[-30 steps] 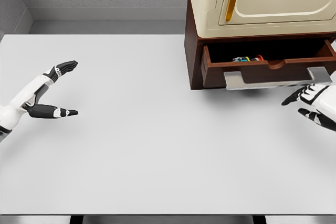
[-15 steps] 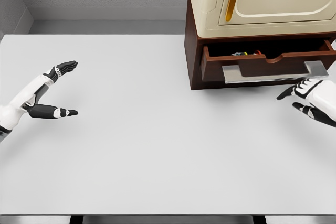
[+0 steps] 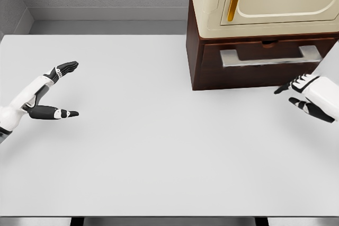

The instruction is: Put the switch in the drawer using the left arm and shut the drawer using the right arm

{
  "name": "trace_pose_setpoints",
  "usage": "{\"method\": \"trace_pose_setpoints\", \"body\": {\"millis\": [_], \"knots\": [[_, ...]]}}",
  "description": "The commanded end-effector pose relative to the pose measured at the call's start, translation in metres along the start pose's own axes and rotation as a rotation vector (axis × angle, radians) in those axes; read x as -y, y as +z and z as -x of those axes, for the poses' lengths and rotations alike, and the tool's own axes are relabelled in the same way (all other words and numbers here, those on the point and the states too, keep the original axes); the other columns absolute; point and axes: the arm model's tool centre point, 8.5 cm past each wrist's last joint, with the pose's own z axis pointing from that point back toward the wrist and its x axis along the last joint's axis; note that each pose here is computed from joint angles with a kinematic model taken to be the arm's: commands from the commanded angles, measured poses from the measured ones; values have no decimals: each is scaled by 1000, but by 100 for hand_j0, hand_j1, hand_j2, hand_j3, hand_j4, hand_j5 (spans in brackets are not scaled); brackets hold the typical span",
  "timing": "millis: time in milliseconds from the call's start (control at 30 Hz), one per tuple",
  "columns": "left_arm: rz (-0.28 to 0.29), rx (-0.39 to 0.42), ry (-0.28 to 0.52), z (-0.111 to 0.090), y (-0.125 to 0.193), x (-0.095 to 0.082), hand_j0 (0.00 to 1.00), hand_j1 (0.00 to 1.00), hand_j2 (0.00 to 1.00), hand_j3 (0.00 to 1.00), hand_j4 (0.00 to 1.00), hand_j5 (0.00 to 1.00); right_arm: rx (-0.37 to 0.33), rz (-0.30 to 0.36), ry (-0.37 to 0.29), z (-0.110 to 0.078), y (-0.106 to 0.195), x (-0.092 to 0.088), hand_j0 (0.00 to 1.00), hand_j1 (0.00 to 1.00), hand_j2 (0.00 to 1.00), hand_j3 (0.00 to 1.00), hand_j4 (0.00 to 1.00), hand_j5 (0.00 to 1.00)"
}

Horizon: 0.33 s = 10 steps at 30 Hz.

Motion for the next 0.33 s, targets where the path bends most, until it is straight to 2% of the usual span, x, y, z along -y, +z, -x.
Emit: {"method": "trace_pose_setpoints", "body": {"millis": [0,300], "knots": [[-4,3,5,-1,0,-1,100,100,100,100,100,100,-7,-5,-27,1,0,-9,59,59,59,59,59,59],[-4,5,6,-1,-1,0,100,100,100,100,100,100,-6,-29,-11,1,6,-5,60,60,60,60,60,60]]}}
